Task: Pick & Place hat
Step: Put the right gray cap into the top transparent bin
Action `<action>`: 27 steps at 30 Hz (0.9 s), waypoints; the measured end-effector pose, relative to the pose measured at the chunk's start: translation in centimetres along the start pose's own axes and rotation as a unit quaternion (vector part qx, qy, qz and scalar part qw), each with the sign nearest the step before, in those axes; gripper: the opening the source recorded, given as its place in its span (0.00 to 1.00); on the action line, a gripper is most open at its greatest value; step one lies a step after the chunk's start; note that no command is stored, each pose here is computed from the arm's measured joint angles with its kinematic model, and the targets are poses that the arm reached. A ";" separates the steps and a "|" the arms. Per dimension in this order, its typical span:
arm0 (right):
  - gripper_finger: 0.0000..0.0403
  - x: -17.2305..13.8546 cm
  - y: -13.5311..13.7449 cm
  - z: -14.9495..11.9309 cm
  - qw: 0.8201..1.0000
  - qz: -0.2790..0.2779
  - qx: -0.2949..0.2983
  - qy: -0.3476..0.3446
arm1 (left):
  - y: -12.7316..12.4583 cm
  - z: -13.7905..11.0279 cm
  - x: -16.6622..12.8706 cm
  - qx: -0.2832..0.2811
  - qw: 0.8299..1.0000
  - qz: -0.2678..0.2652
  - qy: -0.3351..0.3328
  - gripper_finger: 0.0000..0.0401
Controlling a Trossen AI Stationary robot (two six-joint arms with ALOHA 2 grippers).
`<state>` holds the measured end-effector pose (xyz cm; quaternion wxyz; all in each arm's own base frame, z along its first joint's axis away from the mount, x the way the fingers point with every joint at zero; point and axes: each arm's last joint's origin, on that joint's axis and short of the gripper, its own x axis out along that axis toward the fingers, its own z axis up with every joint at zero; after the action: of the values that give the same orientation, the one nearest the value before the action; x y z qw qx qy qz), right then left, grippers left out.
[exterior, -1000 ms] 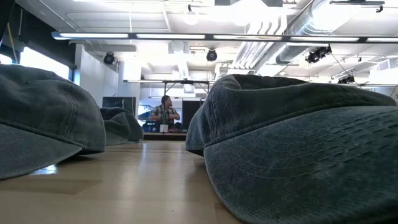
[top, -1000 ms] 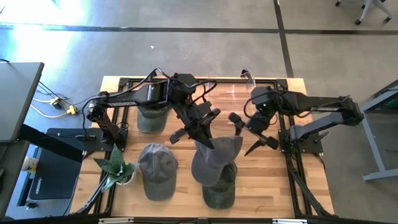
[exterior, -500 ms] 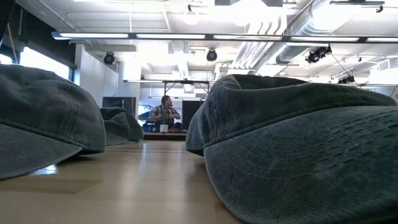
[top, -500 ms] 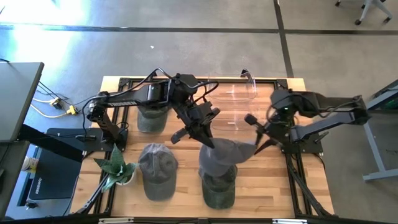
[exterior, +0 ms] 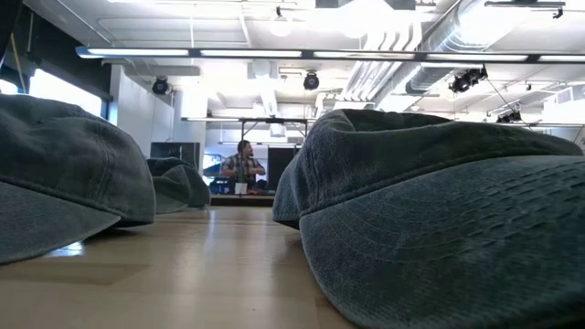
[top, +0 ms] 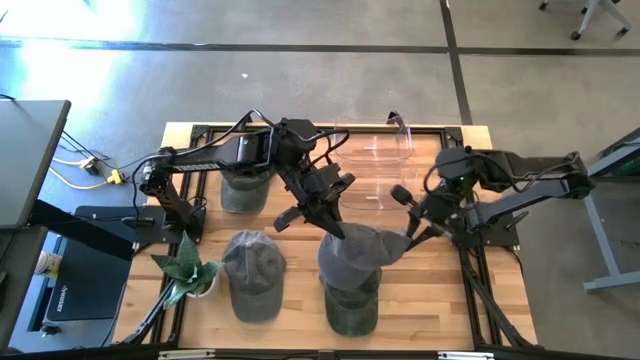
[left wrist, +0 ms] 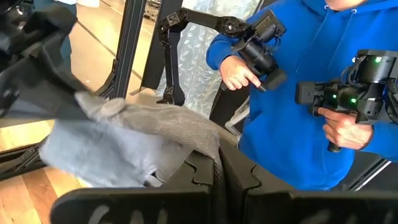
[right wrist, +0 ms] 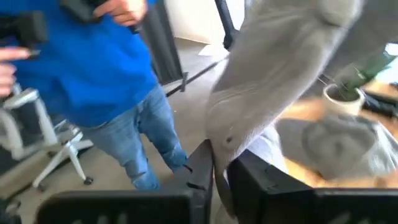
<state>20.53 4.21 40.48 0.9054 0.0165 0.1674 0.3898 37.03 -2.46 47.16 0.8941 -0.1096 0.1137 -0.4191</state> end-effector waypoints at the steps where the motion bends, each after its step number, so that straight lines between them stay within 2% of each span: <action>1: 0.13 0.0 -0.2 0.0 1.000 -0.005 0.011 0.001 | 0.0 0.0 0.0 0.000 1.000 0.003 -0.001 0.00; 7: 0.32 0.8 -1.8 0.2 0.998 -0.024 0.050 -0.015 | 0.1 0.0 0.0 0.000 1.000 0.013 -0.002 0.00; 13: 0.49 2.1 -3.3 0.5 0.996 0.017 0.076 -0.033 | 0.1 -0.2 0.0 -0.003 1.000 0.022 0.004 0.00; 17: 0.52 2.6 -3.8 0.8 0.994 0.016 0.098 -0.047 | 0.2 -0.4 0.0 -0.003 1.000 0.028 0.011 0.00; 22: 0.51 2.3 -4.6 0.1 0.979 -0.076 0.185 -0.032 | 0.2 -0.3 0.0 -0.002 1.000 0.029 0.011 0.00; 24: 0.51 2.3 -4.8 -0.1 0.976 -0.097 0.193 -0.028 | 0.2 -0.3 0.0 -0.002 1.000 0.029 0.010 0.00; 27: 0.52 2.6 -4.9 0.1 0.981 -0.079 0.173 -0.035 | 0.2 -0.3 0.0 -0.001 1.000 0.027 0.010 0.00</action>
<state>25.63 2.62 39.05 0.9221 0.1731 0.2010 0.2817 37.02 -2.38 46.80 0.9038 -0.1033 0.1264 -0.3956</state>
